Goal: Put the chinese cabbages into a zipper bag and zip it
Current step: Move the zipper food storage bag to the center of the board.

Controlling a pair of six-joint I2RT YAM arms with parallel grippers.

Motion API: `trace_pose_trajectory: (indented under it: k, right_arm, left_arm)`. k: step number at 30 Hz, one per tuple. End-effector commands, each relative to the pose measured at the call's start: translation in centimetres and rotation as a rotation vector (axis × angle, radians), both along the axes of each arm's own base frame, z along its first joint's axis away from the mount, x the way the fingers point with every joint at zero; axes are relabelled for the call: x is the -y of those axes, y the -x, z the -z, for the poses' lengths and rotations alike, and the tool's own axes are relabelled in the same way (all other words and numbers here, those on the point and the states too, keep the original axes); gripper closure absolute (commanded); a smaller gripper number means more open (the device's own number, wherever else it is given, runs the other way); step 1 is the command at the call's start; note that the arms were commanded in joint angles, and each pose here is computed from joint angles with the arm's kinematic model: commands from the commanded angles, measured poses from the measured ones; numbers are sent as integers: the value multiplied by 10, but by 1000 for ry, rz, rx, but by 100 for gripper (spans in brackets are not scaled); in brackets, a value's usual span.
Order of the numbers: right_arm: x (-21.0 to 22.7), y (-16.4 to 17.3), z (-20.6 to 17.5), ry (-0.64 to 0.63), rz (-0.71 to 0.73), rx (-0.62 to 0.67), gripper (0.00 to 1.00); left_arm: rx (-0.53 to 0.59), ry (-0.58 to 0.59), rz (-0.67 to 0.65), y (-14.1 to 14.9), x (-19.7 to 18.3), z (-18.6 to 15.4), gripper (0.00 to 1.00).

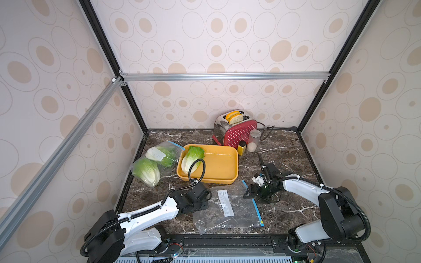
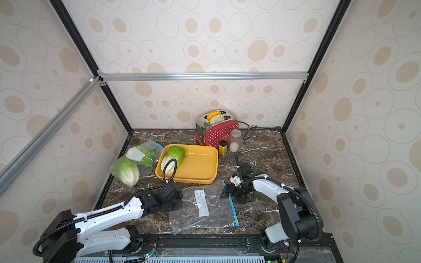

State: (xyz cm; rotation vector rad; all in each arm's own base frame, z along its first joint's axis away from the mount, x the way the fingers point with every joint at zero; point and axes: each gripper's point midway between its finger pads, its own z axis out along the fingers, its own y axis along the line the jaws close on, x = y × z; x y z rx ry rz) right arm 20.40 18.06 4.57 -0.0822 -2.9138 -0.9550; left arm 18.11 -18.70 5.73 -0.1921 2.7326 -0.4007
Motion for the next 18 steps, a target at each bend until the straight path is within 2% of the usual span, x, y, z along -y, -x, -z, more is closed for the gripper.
trace_pose_trajectory:
  k: [1, 8, 13, 18]
  right_arm:
    - [-4, 3, 2, -20, 0, 2, 17]
    - [-16, -1, -27, -119, -13, 71, 24]
    - [-29, -5, -61, -234, -16, 146, 35]
    - [-34, 3, -65, -269, -39, 155, 42]
  left_arm:
    - [24, 29, -53, -11, 4, 1, 68]
    - [4, -36, -66, -10, -12, 14, 71]
    - [-11, -39, -57, -6, -14, 22, 71]
    - [-8, -26, -52, -7, -11, 21, 71]
